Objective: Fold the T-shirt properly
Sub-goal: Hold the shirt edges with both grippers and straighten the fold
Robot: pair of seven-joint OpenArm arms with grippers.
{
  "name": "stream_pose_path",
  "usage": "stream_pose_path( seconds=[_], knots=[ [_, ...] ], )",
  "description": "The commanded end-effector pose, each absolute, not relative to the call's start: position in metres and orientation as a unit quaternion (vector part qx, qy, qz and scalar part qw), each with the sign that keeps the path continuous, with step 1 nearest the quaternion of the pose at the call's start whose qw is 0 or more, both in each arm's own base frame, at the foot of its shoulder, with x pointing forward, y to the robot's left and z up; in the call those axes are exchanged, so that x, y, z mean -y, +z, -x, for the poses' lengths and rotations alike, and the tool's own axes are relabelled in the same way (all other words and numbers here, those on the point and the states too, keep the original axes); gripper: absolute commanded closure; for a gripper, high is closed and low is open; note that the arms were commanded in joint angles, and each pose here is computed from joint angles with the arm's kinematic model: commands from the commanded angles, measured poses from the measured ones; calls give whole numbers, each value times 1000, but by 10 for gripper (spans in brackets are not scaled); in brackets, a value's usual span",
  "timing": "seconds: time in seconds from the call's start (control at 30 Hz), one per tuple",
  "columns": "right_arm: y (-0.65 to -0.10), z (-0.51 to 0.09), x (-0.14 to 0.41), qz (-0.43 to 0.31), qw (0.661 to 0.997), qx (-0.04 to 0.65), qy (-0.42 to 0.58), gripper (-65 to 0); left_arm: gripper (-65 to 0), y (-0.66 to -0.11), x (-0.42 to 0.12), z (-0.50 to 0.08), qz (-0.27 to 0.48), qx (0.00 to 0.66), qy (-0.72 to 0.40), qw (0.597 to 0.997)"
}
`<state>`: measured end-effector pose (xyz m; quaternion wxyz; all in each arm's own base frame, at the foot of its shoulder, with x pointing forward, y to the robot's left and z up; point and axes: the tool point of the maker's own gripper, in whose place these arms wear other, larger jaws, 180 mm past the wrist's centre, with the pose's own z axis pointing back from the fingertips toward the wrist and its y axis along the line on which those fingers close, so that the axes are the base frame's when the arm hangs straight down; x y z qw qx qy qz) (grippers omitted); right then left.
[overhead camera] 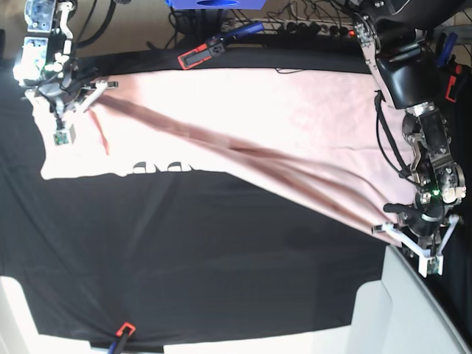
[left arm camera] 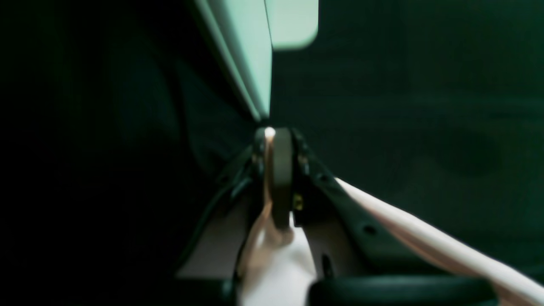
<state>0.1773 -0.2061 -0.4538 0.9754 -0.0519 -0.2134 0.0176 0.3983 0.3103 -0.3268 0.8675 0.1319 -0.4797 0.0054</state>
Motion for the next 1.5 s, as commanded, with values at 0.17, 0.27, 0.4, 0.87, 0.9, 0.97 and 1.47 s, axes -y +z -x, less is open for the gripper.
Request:
stream_pose_path(
  seconds=[0.17, 0.27, 0.4, 0.87, 0.9, 0.97, 1.47],
  knots=[
    [-446, -183, 211, 62, 972, 228, 19, -3, 0, -312, -309, -382, -153, 482, -12, 863],
    [-447, -182, 211, 61, 972, 227, 18, -3, 0, -316, -301, -367, -149, 474, -44, 867],
    [-447, -182, 211, 61, 972, 226, 19, -3, 0, -325, -300, -346, -158, 459, -62, 872],
    [-448, -180, 211, 61, 972, 225, 19, -3, 0, -363, -314, -262, -179, 386, -69, 902],
    [-448, -180, 211, 61, 972, 225, 19, -3, 0, -363, -316, -258, -181, 384, -68, 903],
    [-448, -180, 210, 61, 972, 225, 19, -3, 0, -364, -319, -254, -185, 381, -65, 904],
    [-448, -180, 213, 63, 972, 225, 16, -3, 0, -388, -331, -204, -192, 324, -64, 924]
  ],
)
